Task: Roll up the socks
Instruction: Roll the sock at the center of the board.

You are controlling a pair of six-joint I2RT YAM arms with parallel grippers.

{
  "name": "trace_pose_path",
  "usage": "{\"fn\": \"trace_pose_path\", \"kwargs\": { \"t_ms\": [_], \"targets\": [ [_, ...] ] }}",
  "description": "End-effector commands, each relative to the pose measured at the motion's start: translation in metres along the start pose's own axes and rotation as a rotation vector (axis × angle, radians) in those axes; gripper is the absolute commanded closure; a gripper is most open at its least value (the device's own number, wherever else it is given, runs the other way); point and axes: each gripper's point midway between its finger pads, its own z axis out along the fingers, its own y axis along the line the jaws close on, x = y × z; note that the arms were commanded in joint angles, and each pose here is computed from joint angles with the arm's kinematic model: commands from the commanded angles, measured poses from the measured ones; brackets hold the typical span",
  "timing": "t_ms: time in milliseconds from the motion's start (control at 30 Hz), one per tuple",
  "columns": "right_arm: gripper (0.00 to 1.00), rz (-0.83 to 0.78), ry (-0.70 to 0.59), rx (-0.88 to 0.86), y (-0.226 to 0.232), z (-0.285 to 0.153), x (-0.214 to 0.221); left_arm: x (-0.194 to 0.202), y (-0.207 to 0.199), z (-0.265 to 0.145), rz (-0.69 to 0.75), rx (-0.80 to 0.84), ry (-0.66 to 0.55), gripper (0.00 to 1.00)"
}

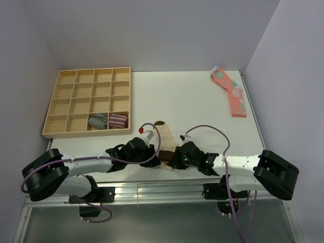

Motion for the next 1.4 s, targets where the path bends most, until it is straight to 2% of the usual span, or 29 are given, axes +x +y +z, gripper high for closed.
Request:
{"fn": "trace_pose_path", "kwargs": {
  "t_ms": [0, 67, 233, 467, 700, 1067, 1367],
  "targets": [
    [0.87, -0.051, 0.152, 0.096, -0.029, 0.001, 0.020, -0.022, 0.001, -0.007, -0.011, -0.018, -0.127, 0.63],
    [0.88, -0.047, 0.174, 0.092, -0.027, 0.002, 0.020, -0.025, -0.004, -0.011, 0.004, 0.006, -0.147, 0.61],
    [0.88, -0.035, 0.273, 0.066, -0.023, 0.004, 0.030, -0.044, -0.010, -0.021, 0.094, -0.030, -0.314, 0.59],
    [0.87, -0.002, 0.406, 0.007, -0.017, 0.000, 0.036, -0.042, -0.021, -0.024, 0.255, -0.058, -0.428, 0.60],
    [0.88, 0.036, 0.517, -0.022, -0.017, -0.006, 0.033, -0.033, -0.010, -0.019, 0.320, -0.060, -0.450, 0.60],
    [0.89, 0.072, 0.610, -0.024, -0.018, -0.007, 0.022, -0.024, -0.032, -0.013, 0.372, 0.079, -0.476, 0.59],
    [0.89, 0.076, 0.645, -0.005, -0.025, -0.004, 0.019, -0.003, -0.052, -0.008, 0.448, 0.197, -0.389, 0.59]
  ]
}}
